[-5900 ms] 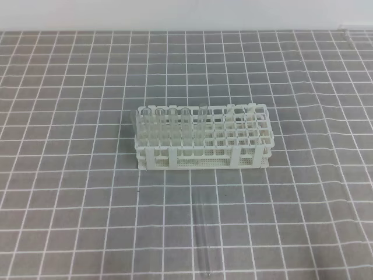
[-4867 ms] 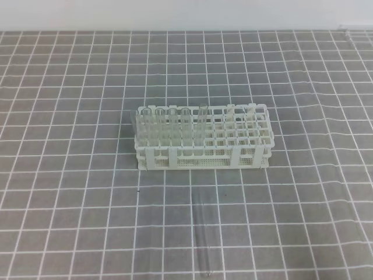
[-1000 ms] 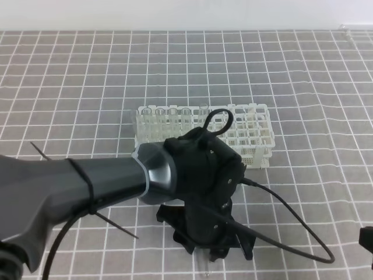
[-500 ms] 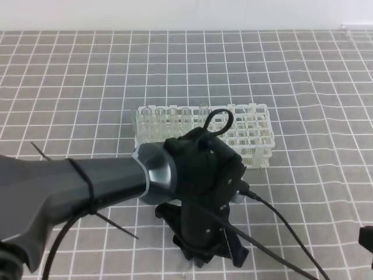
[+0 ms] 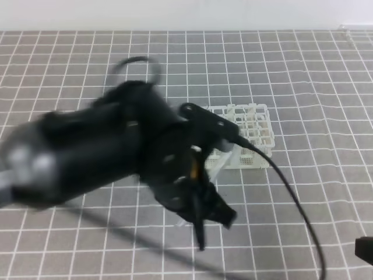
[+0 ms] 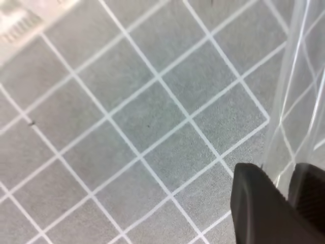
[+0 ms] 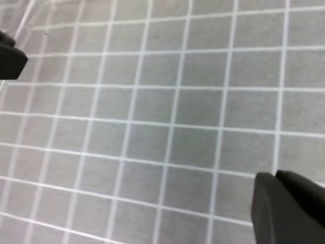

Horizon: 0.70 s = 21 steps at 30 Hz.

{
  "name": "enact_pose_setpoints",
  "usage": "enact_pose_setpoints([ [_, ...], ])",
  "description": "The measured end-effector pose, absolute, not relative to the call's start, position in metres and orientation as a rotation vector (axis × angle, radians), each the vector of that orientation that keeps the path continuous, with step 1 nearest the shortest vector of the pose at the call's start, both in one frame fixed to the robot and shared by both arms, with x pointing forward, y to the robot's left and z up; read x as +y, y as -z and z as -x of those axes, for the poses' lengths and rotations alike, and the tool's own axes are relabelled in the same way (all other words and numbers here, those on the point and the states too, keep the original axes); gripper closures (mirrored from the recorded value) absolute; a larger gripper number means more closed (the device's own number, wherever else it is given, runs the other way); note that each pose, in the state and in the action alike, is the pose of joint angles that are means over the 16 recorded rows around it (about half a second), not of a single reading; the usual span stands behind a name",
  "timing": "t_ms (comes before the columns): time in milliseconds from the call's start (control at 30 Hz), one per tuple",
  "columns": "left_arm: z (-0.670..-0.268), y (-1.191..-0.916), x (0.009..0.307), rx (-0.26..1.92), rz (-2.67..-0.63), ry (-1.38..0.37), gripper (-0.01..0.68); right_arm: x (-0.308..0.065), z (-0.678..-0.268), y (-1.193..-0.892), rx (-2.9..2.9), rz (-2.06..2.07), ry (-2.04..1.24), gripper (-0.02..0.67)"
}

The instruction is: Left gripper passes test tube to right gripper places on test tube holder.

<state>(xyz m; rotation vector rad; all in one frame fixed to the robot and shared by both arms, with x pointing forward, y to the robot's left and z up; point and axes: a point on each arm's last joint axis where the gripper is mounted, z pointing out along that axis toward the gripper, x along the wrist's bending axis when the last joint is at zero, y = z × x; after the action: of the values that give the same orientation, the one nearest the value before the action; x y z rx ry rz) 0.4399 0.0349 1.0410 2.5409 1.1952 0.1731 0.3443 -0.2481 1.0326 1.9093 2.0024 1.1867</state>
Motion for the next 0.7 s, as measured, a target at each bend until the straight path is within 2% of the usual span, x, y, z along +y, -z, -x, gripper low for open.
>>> enact_pose_setpoints([
  [233,-0.420,-1.050,0.084,1.138,-2.305,-0.253,0.614,-0.241,-0.351,-1.048,2.045,-1.905,-1.251,0.662],
  [500,-0.394,-1.032,0.129,1.064,-2.013,-0.288,0.626,-0.224,-0.374,-1.063,2.155,-1.845,-1.374,0.662],
  [700,-0.381,-1.020,0.145,0.993,-1.842,-0.294,0.621,-0.197,-0.396,-1.073,2.278,-1.706,-1.463,0.662],
])
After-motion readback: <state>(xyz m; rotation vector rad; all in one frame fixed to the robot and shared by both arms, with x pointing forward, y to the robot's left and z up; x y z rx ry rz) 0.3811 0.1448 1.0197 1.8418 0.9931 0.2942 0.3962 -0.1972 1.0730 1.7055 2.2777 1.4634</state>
